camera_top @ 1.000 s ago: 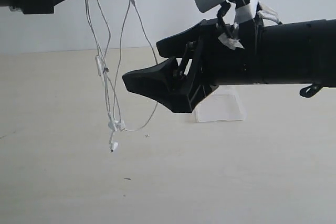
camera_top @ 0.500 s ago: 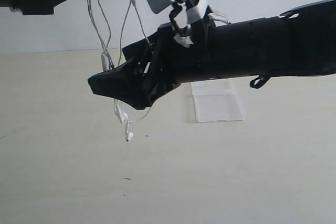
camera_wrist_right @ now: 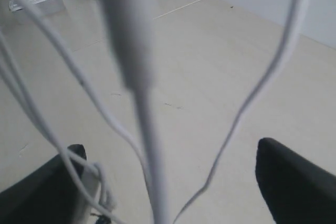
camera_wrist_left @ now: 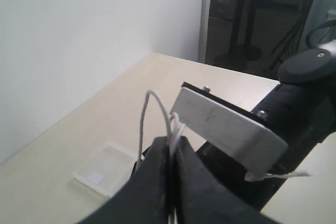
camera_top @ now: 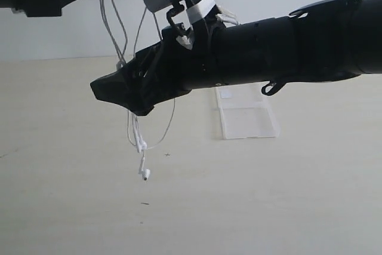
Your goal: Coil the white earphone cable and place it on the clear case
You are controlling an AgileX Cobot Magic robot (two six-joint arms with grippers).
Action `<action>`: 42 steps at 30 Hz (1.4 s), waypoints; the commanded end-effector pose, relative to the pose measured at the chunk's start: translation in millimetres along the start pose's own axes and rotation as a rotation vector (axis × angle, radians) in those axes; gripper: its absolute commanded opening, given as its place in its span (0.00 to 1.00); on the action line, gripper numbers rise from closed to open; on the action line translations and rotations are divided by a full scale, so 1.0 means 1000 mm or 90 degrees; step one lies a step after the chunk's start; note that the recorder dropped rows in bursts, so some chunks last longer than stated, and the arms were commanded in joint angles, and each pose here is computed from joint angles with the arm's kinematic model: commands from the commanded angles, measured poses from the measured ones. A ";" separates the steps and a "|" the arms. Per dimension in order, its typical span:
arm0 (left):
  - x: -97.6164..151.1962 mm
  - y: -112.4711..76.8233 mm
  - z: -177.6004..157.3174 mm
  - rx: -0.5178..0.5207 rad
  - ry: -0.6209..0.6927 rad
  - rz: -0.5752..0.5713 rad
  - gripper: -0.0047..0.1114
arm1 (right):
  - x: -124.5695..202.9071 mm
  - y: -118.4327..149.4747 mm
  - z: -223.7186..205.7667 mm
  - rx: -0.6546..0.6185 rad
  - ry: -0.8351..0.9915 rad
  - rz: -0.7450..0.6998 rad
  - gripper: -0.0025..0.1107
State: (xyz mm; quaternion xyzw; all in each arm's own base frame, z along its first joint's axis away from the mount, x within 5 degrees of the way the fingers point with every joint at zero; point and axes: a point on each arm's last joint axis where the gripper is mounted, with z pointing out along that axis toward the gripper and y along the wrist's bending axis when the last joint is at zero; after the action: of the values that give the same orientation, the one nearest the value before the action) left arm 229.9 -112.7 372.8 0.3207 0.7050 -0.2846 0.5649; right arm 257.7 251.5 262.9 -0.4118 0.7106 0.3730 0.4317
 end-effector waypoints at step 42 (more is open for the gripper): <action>-0.013 -0.006 0.000 0.042 -0.076 -0.061 0.04 | -0.009 0.001 0.001 -0.007 -0.018 -0.004 0.39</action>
State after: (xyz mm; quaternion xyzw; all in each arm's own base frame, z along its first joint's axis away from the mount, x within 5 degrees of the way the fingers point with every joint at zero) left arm 227.4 -116.4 382.6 0.2903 0.6795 -0.3446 0.5790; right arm 260.0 253.5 268.4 -0.4111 0.7049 0.3762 0.4389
